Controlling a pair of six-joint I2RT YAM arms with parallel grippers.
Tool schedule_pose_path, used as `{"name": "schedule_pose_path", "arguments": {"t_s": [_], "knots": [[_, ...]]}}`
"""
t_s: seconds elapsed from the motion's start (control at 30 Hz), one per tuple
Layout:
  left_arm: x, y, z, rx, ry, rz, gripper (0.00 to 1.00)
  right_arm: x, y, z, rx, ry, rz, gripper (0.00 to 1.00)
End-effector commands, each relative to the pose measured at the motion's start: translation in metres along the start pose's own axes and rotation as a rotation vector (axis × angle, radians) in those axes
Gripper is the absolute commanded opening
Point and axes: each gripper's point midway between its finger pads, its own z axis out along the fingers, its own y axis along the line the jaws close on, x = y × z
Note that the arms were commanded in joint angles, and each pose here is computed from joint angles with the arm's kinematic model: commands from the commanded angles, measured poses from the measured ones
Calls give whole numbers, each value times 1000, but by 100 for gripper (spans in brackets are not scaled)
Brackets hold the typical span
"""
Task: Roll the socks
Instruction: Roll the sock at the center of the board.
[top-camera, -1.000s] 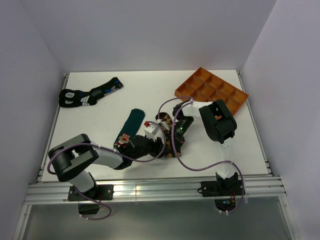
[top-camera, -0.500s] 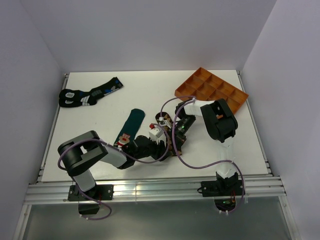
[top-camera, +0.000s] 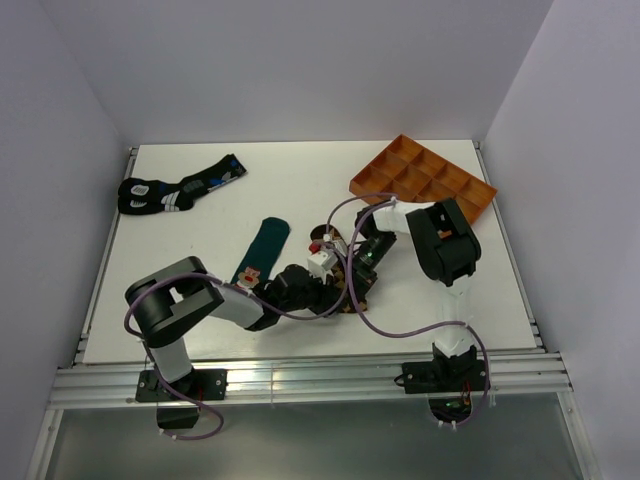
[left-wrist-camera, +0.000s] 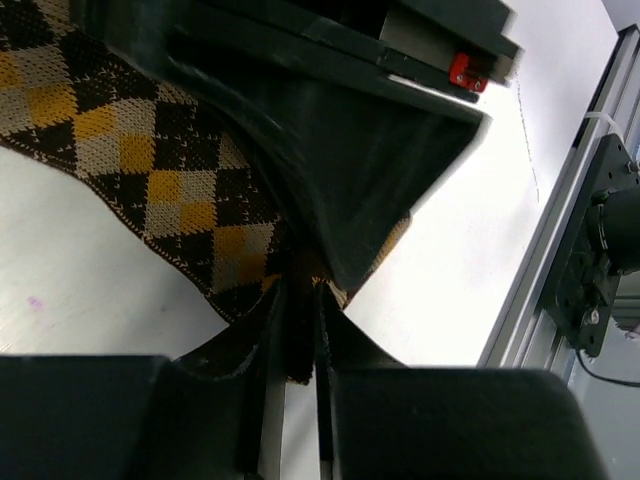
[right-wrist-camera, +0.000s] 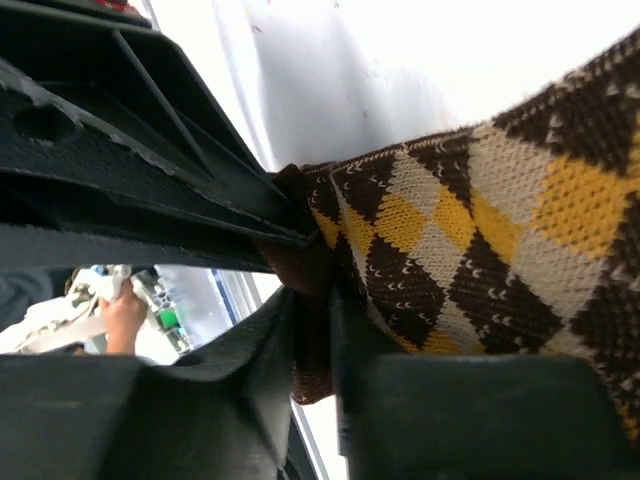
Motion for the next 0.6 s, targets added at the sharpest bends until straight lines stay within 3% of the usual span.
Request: {"name": "schedule_pose_path", "arguments": {"t_s": [0.0,0.27,0.57], "knots": [[4,-3,11,-13,52,-21,0,-8,-4,-11,103,-45,-66,31],[23,12,18,-113,155,-98,0,-15,-10,-35,292,-139,-83,55],[35,14,21,-134,216,-180,0,-19,-19,-83,392,-313,3,58]]}}
